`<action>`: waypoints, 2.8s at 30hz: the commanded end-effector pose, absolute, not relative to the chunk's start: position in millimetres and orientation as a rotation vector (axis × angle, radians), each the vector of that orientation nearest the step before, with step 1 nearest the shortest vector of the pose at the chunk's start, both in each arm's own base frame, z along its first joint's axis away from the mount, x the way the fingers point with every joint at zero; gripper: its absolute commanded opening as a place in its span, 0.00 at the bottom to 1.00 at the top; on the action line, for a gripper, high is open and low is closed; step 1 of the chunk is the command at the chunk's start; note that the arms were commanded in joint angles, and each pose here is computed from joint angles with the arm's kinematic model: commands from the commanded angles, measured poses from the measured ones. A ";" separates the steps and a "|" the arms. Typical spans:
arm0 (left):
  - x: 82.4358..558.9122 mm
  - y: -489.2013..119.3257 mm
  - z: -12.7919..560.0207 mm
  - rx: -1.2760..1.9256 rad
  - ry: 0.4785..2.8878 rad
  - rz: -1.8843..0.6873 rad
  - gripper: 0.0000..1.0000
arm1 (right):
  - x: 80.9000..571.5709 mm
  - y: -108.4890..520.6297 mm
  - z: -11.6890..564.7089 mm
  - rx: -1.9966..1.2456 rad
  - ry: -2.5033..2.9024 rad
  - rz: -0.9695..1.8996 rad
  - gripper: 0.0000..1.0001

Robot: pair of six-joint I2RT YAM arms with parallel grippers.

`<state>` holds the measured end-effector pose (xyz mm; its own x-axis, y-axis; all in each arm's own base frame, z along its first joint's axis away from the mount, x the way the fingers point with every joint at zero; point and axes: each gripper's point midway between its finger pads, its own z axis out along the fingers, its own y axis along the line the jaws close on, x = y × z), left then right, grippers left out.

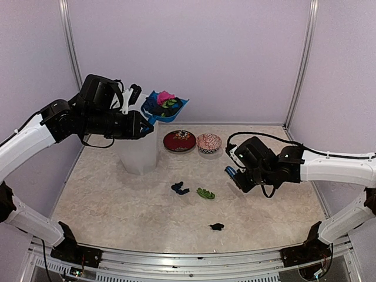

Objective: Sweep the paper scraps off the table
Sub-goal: Dump the paper scraps in the dustpan into the trash bin.

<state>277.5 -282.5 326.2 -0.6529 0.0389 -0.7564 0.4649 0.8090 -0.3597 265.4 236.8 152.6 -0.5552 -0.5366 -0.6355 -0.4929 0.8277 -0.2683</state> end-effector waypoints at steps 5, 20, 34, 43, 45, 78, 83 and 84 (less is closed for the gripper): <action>296.5 -247.1 348.6 0.288 2.171 -0.872 0.00 | 271.9 239.6 153.3 -0.744 2.249 -0.073 0.00; 286.0 -222.7 378.5 0.136 1.941 -1.549 0.00 | 273.9 243.3 155.1 -0.734 2.259 -0.068 0.00; 278.5 -216.5 392.3 -0.024 1.752 -1.974 0.00 | 274.3 243.6 150.3 -0.718 2.277 -0.069 0.00; 274.7 -200.3 411.9 -0.137 1.503 -2.185 0.00 | 273.6 243.5 147.5 -0.712 2.284 -0.064 0.00; 270.1 -194.3 419.4 -0.149 1.412 -2.254 0.00 | 273.6 242.7 146.0 -0.713 2.284 -0.069 0.00; 316.3 -191.6 393.4 -0.287 1.493 -2.214 0.00 | 279.4 247.4 143.1 -0.729 2.281 -0.095 0.00; 323.3 -203.5 393.0 -0.171 1.652 -2.012 0.00 | 282.0 250.4 147.2 -0.735 2.266 -0.096 0.00; 325.0 -205.0 391.3 -0.140 1.689 -1.942 0.00 | 282.4 250.6 149.7 -0.732 2.262 -0.091 0.00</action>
